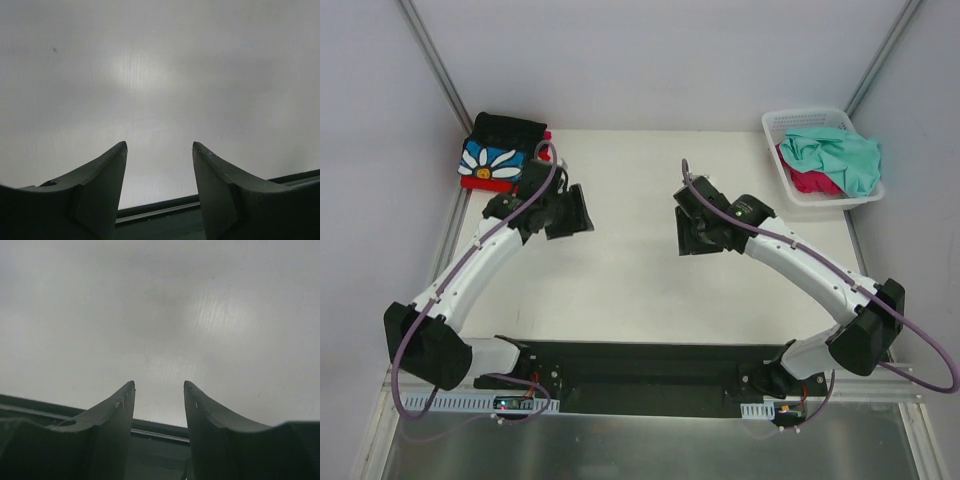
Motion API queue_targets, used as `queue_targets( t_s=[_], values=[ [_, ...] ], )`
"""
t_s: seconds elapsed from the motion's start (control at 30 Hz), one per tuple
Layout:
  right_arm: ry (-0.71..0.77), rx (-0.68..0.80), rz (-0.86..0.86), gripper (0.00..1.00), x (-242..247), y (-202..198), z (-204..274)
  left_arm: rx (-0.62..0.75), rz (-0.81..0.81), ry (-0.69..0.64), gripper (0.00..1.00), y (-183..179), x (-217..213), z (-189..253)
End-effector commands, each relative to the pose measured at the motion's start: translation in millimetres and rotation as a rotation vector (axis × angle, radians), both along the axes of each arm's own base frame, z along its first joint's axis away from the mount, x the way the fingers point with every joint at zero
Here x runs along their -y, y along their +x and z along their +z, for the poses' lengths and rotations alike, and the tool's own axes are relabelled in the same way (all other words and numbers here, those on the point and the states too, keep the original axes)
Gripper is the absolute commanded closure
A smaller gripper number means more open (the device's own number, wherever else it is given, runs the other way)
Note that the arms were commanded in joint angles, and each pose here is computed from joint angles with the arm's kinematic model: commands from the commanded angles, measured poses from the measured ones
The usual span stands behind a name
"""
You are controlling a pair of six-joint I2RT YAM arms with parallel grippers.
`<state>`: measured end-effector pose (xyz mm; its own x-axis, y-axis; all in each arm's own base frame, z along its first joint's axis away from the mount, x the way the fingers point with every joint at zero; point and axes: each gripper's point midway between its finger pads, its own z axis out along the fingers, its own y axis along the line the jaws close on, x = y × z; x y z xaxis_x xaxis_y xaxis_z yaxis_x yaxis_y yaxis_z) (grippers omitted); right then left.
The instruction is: Fold and stack the t-shirts
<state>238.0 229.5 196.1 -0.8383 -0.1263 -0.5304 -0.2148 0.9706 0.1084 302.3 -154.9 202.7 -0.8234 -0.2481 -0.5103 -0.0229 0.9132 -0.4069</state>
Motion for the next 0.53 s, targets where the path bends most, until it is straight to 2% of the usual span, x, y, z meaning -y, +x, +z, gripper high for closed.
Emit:
queue_targets(
  t_s=[0.0, 0.13, 0.27, 0.4, 0.5],
  values=[
    [-0.132, 0.06, -0.15, 0.53, 43.4, 18.1, -23.8, 0.003, 0.109, 0.085, 0.44, -24.7, -26.3, -34.4],
    [-0.179, 0.078, -0.2, 0.53, 56.5, 34.5, -39.9, 0.058, 0.124, 0.181, 0.43, -28.5, -47.9, -37.5],
    [-0.207, 0.073, -0.241, 0.54, 65.3, 47.3, -47.5, 0.05, 0.106, 0.211, 0.42, -27.7, -50.1, -42.6],
    [-0.2, 0.085, -0.259, 0.62, 68.4, 51.9, -47.8, 0.05, 0.118, 0.214, 0.42, -26.5, -51.4, -43.1],
    [-0.167, 0.101, -0.256, 0.56, 66.8, 54.6, -41.4, 0.049, 0.12, 0.215, 0.42, -26.3, -51.6, -43.9]
  ],
)
